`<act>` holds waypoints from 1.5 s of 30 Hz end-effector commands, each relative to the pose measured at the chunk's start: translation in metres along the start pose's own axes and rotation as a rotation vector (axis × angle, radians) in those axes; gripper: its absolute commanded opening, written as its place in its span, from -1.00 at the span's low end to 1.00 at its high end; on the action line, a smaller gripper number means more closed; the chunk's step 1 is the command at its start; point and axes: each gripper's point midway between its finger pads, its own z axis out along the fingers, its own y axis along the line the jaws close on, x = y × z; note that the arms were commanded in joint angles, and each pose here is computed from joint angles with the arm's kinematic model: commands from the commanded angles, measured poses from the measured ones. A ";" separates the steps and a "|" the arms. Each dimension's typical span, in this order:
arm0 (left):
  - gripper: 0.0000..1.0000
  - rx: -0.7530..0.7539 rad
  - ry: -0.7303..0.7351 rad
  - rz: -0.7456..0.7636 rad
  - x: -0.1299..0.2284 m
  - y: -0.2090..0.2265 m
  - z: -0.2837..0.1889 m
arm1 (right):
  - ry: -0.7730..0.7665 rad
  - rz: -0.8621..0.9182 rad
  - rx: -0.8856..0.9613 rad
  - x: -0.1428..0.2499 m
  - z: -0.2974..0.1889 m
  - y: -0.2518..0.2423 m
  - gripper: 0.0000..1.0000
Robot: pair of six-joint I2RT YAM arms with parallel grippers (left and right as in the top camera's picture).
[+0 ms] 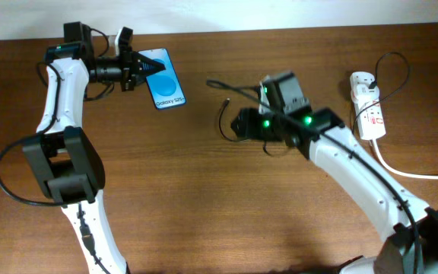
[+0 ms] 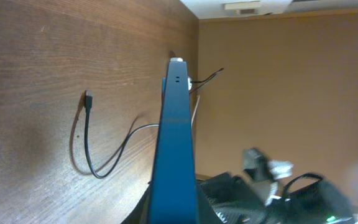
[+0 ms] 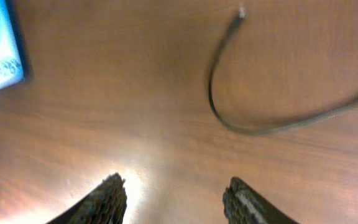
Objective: Plug charger to phone and switch on socket
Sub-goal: 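Release the phone from the right gripper and grasp the cable plug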
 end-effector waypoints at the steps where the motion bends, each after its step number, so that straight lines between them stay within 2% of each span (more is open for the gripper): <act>1: -1.00 0.107 -0.019 0.083 -0.001 -0.032 -0.019 | -0.001 -0.017 0.019 -0.043 0.004 0.004 0.01; 5: -1.00 0.106 -0.013 0.052 0.002 -0.031 -0.020 | 0.021 0.014 0.006 -0.093 0.036 0.018 -0.10; 8: -1.00 0.106 -0.010 0.041 0.004 -0.031 -0.019 | 0.052 0.126 -0.044 -0.108 0.070 0.008 -0.17; 13: -1.00 0.102 -0.008 0.030 0.005 -0.030 -0.019 | 0.139 0.244 0.014 -0.087 0.130 -0.027 -0.24; 21: -1.00 0.102 -0.008 0.030 0.005 -0.030 -0.019 | 0.196 0.336 0.064 -0.067 0.173 -0.056 -0.37; 31: -1.00 0.102 -0.008 0.030 0.005 -0.030 -0.019 | 0.220 0.319 0.104 -0.047 0.201 -0.059 -0.41; 37: -1.00 0.102 -0.008 0.030 0.005 -0.030 -0.019 | 0.253 0.350 0.152 -0.031 0.217 -0.077 -0.52; 39: -1.00 0.102 -0.008 0.030 0.005 -0.030 -0.019 | 0.245 0.348 0.162 -0.033 0.217 -0.080 -0.68; 40: -1.00 0.102 -0.008 0.030 0.005 -0.030 -0.019 | 0.246 0.339 0.162 -0.033 0.217 -0.080 -0.87; 42: -1.00 0.102 -0.008 0.030 0.005 -0.030 -0.019 | 0.250 0.246 0.134 -0.037 0.215 -0.081 -0.91; 45: -1.00 0.102 -0.008 0.029 0.005 -0.030 -0.019 | 0.251 -0.001 -0.107 -0.062 0.183 -0.054 -0.91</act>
